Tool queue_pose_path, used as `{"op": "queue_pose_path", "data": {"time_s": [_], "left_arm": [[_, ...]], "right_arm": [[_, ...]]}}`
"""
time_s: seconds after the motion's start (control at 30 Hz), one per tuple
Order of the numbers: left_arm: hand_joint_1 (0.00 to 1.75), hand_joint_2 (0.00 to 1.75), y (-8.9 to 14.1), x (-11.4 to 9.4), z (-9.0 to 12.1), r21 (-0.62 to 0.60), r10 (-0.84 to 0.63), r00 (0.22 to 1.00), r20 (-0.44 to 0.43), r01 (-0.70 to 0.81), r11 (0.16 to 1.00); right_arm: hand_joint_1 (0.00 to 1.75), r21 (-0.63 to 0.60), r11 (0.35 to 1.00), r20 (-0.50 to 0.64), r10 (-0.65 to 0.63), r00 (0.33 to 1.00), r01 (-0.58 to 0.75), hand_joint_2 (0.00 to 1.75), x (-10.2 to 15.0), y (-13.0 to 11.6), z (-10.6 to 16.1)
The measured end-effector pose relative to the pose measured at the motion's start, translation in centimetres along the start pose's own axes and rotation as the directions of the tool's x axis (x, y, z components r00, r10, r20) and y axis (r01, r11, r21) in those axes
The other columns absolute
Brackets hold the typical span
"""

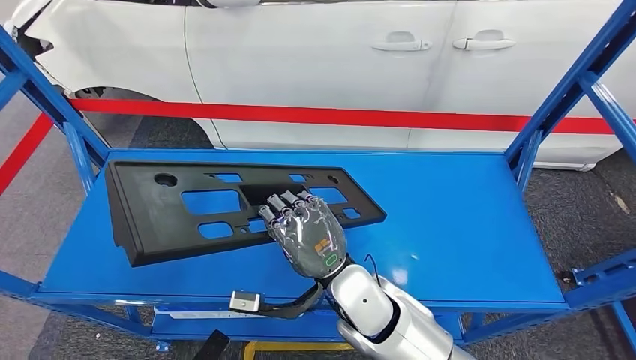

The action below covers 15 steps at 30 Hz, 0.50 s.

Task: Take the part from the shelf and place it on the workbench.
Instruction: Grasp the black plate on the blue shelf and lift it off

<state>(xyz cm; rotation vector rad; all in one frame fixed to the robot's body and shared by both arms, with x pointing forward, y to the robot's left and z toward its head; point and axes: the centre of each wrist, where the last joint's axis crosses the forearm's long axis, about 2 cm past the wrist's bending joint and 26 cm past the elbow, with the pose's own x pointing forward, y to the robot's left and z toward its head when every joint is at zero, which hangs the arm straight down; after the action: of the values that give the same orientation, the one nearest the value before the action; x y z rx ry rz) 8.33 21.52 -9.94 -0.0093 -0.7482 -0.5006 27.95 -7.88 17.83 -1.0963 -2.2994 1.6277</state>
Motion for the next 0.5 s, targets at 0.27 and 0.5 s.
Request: {"op": "queue_pose_path", "data": {"time_s": [0.27, 0.5], "left_arm": [[0.0, 1.75, 0.2, -0.2, 0.1, 0.083, -0.037, 0.997, -0.072, 0.043, 0.996], [0.0, 1.75, 0.1, -0.3, 0.2, 0.11, -0.064, 0.994, -0.092, 0.074, 0.991]], "right_arm": [[1.75, 0.051, 0.999, -0.022, 0.019, 1.0, -0.018, 1.75, -0.5, 0.7, 0.2], [1.75, 0.094, 0.995, -0.045, 0.04, 0.998, -0.035, 1.75, -1.0, 1.6, 0.8]]}}
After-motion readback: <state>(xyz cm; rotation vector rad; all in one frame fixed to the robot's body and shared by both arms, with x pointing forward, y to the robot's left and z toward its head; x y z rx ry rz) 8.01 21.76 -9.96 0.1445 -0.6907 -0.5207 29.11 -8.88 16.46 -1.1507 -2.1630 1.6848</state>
